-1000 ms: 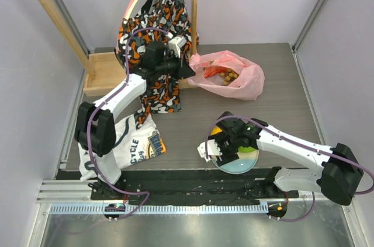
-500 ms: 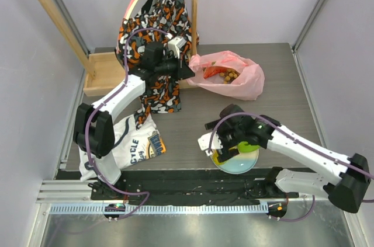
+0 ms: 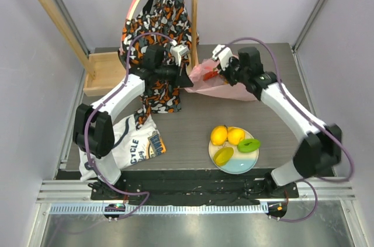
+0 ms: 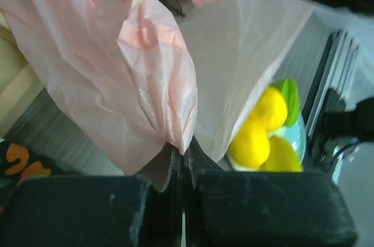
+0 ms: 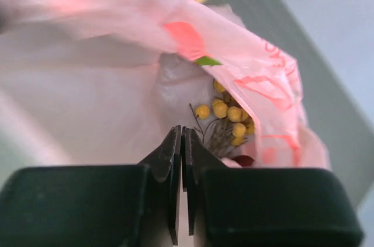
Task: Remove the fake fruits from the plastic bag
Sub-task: Adjust the plastic bag at the center of the board, then take out the fake fruit from the plastic bag.
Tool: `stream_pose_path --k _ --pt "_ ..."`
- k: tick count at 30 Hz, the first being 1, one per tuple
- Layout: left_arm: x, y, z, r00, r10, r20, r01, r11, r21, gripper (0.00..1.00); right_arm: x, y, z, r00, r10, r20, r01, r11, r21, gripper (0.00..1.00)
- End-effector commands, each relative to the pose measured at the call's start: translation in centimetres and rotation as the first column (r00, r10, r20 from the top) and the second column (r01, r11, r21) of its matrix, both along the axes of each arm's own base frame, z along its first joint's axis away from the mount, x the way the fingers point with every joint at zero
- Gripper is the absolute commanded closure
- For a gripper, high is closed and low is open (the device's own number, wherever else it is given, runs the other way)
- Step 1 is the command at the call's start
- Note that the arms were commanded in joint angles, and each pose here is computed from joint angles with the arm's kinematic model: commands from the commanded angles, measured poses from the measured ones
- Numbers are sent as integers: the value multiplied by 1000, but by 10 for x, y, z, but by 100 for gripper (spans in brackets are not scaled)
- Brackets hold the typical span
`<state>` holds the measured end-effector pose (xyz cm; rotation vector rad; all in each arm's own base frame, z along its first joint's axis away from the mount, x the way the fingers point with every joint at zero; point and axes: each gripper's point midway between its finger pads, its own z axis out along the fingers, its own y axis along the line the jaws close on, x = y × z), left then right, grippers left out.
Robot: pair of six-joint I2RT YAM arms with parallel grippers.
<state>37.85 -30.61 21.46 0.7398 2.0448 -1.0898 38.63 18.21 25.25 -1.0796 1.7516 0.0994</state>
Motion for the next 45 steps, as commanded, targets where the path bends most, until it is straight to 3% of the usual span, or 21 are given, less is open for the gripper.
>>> stream_pose_path --k 1,4,6,10,13,14,15,16,17,18,20,25,28,32,35,38,42,45 --pt "-17 16 9 990 -115 81 106 988 109 100 59 6 -22 986 -151 -75 158 982 106 95" --pt "-10 28 2 988 -92 127 67 981 184 100 72 5 -76 970 -172 -170 173 985 -7 99" --pt "-6 32 1 984 -87 153 53 976 211 100 57 -7 -110 943 -209 -259 194 978 -82 99" --pt "-7 41 3 985 -52 164 10 970 243 100 -11 -33 -154 895 -233 -379 186 970 -156 99" --pt "-8 46 -2 983 -37 178 -10 966 259 100 -37 -47 -161 896 -234 -377 177 968 -180 99" --pt "-6 47 -8 984 -30 176 -19 963 268 100 -33 -49 -161 904 -240 -353 186 966 -182 90" --pt "-2 47 -11 982 -22 185 -30 962 271 100 -30 -53 -168 898 -268 -350 206 957 -204 53" --pt "4 51 -17 983 11 181 -64 955 290 100 -15 -60 -165 892 -327 -312 260 936 -238 30" --pt "9 52 -20 983 42 176 -95 950 299 100 -12 -60 -166 866 -364 -342 292 925 -244 18" --pt "16 50 -22 980 71 184 -126 945 301 100 -8 -57 -166 853 -363 -376 286 926 -245 16" --pt "27 51 -21 970 134 203 -193 932 307 100 14 -44 -157 835 -332 -439 288 943 -165 17" --pt "38 31 -7 965 126 232 -189 943 274 100 57 -26 -134 892 -273 -361 264 962 -75 31" --pt "40 18 5 968 100 232 -153 963 224 100 86 -18 -132 878 -312 -364 318 947 -45 39" --pt "42 4 22 970 88 226 -128 977 170 100 111 -16 -133 799 -421 -430 469 883 7 54" --pt "34 -12 38 970 49 239 -84 987 136 100 112 -7 -133 739 -447 -504 539 841 44 75" --pt "28 -18 47 971 39 234 -66 992 111 100 108 4 -124 693 -427 -581 572 816 84 81" --pt "20 -20 48 975 34 219 -57 993 101 100 97 18 -115 671 -360 -648 569 811 138 81" --pt "16 -20 49 977 28 213 -49 995 92 100 96 16 -136 633 -381 -674 591 800 102 76"
